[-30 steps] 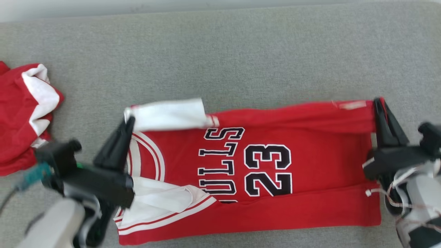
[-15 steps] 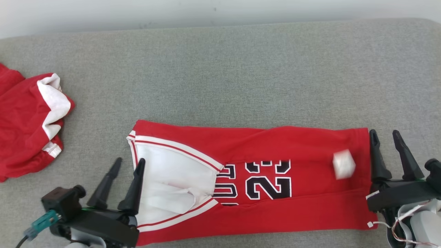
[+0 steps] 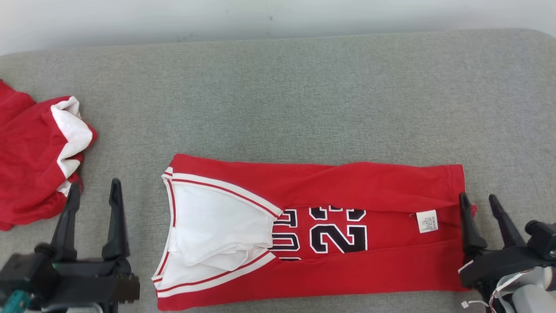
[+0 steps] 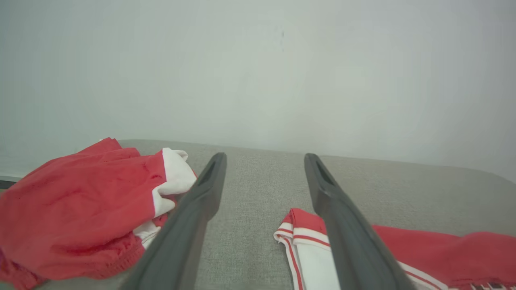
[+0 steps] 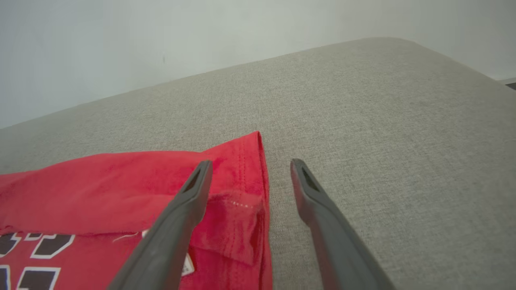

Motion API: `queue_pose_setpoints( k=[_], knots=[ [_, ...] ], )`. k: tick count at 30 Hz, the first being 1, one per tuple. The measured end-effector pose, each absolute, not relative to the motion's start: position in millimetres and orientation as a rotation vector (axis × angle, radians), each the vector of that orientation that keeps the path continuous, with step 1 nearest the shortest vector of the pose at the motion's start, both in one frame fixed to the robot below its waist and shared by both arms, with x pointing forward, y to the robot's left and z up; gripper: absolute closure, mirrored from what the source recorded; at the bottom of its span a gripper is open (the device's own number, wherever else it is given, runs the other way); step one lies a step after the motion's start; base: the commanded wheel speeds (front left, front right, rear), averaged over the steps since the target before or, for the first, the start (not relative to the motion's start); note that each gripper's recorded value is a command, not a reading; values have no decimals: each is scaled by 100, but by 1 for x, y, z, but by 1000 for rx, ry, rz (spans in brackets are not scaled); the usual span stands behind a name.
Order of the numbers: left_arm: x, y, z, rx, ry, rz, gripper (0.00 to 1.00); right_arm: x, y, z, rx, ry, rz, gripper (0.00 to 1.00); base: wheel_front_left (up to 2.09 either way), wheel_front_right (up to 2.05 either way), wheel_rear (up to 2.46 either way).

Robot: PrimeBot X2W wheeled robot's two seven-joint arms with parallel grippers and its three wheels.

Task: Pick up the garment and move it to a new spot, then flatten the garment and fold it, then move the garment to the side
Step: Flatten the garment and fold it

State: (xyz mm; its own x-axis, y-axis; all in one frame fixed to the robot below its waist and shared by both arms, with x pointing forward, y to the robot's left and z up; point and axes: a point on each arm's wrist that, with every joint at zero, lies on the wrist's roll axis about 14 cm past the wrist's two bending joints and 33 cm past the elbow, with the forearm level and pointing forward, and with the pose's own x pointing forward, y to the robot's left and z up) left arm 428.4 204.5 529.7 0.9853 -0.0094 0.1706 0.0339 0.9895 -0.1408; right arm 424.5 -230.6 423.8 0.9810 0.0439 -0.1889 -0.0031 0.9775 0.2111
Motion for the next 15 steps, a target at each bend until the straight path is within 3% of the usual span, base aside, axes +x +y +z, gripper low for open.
queue_pose_setpoints(
  k=[10, 11, 12, 13, 15],
  knots=[
    [409, 223, 510, -75, -117, 48, 0, 412, -218, 378, 259, 353, 8, 0, 0, 0, 0],
    [408, 223, 507, -69, -107, 50, 0, 412, -215, 375, 265, 364, 11, 48, 0, 0, 0],
    [407, 223, 506, -70, -103, 49, 0, 412, -213, 374, 267, 370, 15, 77, 0, 0, 0],
    [406, 223, 505, -69, -100, 53, 0, 413, -210, 373, 271, 372, 23, 99, 0, 0, 0],
    [405, 225, 504, -68, -97, 58, 0, 412, -204, 372, 283, 379, 33, 100, 0, 0, 0]
  ],
)
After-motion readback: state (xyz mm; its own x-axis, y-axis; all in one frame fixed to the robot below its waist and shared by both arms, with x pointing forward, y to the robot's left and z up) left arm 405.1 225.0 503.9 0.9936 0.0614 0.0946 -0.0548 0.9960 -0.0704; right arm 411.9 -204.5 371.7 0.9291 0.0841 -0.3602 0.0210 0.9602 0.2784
